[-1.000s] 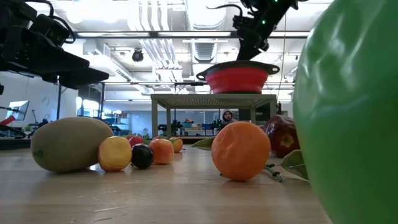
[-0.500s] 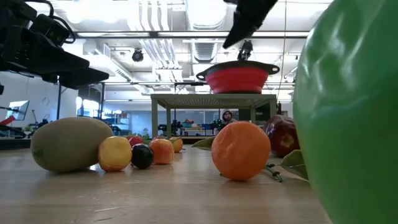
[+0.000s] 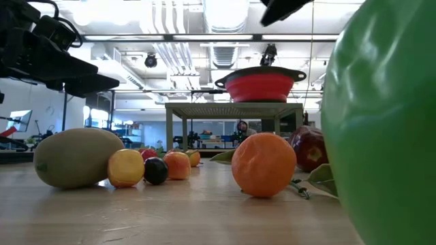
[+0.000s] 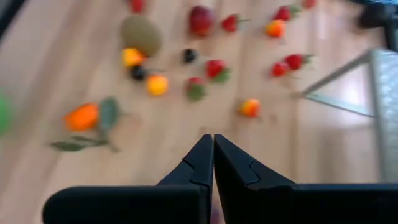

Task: Pick & Place Fruit
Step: Put the green apple into the black strainer bowl on the shelf

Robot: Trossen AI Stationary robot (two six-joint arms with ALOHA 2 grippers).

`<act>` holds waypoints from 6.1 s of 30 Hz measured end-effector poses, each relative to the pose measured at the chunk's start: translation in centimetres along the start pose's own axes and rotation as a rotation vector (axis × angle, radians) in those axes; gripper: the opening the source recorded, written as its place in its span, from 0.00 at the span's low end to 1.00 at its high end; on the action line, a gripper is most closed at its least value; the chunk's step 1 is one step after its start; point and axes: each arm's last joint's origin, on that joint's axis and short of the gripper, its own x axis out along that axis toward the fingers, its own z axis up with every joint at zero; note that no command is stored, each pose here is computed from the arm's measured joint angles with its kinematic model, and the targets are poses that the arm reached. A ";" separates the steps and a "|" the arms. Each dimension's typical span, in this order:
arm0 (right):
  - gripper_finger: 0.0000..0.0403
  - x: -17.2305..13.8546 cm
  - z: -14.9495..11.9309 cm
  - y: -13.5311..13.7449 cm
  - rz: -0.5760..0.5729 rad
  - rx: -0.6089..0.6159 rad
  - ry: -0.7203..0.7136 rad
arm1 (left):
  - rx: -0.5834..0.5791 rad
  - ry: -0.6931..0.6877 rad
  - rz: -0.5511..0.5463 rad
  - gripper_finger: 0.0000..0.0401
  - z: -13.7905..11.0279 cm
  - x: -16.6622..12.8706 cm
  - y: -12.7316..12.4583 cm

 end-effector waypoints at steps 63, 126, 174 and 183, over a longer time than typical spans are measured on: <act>0.40 11.4 -2.4 18.1 0.496 -0.112 -0.096 | 0.000 0.003 0.001 0.97 0.0 0.0 0.0; 0.02 -6.4 0.6 -5.4 -0.066 0.024 -0.375 | 0.000 0.002 0.001 0.97 0.0 0.0 0.0; 0.14 -4.1 -7.6 -25.6 -0.528 0.524 -0.245 | 0.000 0.001 0.001 0.97 0.0 0.0 0.0; 0.30 -4.8 -7.7 -25.6 -0.607 0.526 -0.223 | 0.000 0.001 0.001 0.97 0.0 0.0 0.0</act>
